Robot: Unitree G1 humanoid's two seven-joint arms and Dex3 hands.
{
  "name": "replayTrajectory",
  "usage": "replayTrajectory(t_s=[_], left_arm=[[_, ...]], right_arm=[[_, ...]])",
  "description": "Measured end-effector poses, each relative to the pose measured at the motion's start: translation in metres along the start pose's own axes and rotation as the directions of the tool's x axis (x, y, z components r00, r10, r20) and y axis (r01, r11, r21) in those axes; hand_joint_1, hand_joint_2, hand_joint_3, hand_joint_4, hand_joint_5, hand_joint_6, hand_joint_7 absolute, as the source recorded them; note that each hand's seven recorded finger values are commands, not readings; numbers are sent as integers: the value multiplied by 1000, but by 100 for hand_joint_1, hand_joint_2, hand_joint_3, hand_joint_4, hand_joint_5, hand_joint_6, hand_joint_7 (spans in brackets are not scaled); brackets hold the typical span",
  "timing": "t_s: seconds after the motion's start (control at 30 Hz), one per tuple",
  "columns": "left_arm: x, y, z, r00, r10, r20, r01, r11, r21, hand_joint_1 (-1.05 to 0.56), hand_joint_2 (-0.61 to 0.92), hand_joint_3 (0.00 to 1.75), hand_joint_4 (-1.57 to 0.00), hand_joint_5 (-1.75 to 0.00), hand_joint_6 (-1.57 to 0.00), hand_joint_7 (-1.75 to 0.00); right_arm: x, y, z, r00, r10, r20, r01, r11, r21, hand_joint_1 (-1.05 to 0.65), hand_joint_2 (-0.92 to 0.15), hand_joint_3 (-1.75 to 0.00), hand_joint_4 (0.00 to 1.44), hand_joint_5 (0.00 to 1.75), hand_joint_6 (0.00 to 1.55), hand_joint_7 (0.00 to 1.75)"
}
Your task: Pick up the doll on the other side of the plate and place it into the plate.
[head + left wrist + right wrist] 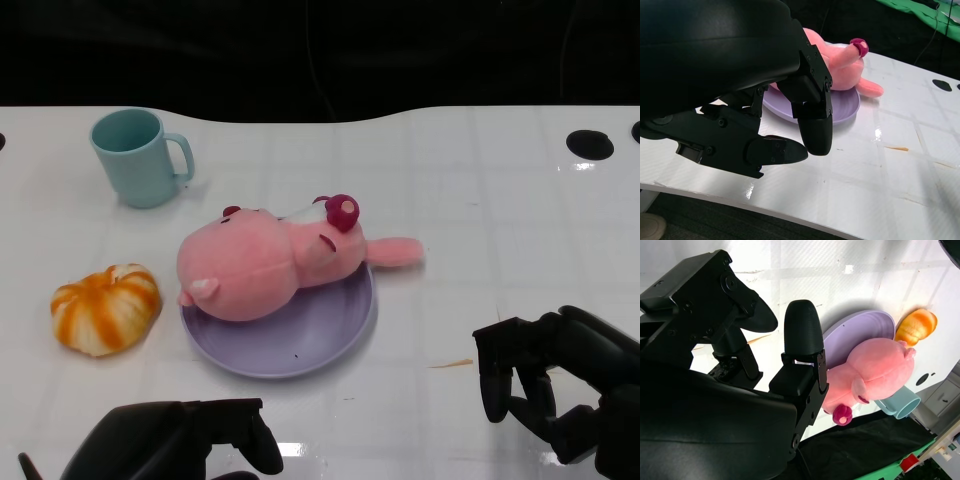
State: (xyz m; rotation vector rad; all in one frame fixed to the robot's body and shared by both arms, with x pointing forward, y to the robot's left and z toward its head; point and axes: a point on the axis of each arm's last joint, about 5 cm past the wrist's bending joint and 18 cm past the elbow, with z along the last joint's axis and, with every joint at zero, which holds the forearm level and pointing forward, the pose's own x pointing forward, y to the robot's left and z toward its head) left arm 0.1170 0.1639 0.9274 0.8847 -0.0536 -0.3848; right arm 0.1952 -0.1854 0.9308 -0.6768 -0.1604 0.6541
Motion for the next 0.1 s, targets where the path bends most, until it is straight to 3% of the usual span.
replayTrajectory(t_s=[0.1], left_arm=[[0, 0, 0, 1000, -1, 0, 1, 1000, 1, -30, 92, 40, -61, -160, -73, -94]], right_arm=[[0, 0, 1, 1000, 1, 3, -1, 1000, -2, -5, -31, -141, 92, 175, 80, 154]])
